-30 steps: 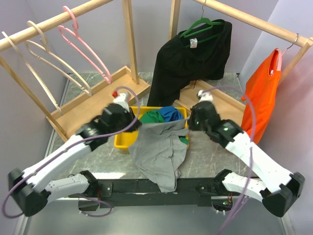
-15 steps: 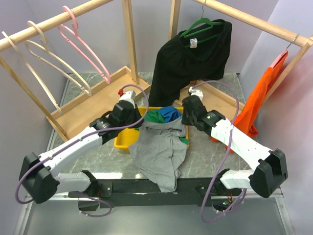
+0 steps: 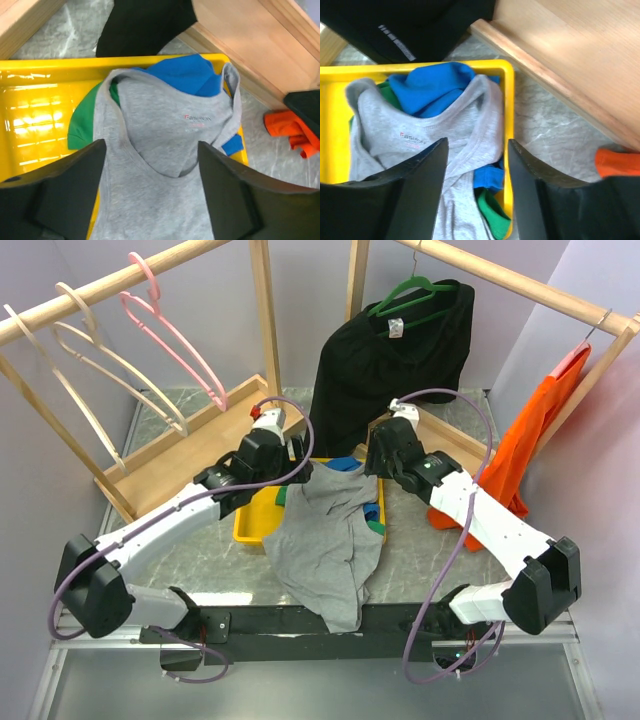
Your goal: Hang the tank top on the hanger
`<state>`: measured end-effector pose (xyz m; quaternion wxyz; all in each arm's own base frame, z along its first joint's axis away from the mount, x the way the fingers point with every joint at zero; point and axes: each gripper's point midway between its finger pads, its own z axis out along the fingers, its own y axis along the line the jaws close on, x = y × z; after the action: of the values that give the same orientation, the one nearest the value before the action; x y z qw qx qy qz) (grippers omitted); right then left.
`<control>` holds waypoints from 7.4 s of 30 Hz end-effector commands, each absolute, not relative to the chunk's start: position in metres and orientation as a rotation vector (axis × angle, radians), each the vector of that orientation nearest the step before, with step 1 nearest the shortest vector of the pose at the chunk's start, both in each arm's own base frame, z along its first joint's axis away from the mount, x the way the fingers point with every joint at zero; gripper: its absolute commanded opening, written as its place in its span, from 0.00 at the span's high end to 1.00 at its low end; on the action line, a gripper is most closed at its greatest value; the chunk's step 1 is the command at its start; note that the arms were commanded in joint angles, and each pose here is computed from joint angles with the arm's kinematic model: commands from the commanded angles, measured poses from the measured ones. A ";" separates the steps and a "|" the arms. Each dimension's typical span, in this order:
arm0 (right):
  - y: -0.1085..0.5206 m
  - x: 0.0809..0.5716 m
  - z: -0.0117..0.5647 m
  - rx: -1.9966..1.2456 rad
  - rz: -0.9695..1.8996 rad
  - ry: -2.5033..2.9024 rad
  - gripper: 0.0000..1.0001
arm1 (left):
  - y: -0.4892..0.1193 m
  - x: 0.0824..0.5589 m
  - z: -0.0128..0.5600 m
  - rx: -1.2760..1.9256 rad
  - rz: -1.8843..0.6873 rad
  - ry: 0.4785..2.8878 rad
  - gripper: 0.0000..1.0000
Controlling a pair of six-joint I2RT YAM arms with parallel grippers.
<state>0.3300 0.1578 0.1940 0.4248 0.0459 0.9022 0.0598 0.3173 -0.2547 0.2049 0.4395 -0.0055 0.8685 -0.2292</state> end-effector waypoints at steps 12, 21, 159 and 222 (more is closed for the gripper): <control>0.188 0.301 0.246 0.036 0.535 2.110 0.29 | -0.298 0.239 0.366 0.406 -0.950 1.847 0.15; 0.188 0.292 0.252 0.035 0.581 2.089 0.28 | -0.248 0.278 0.515 -0.002 -0.745 1.611 0.17; 0.153 0.351 0.170 0.231 0.325 2.194 0.42 | -0.201 0.159 0.326 0.805 -0.754 1.926 0.99; 0.173 0.354 0.232 0.087 0.269 2.115 1.00 | -0.257 0.217 0.303 0.997 -0.714 1.969 0.99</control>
<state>0.3563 0.1679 0.1933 0.4470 0.0464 0.8875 0.1023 0.2087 -0.2413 0.2779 0.3549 0.3684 0.8192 -0.2594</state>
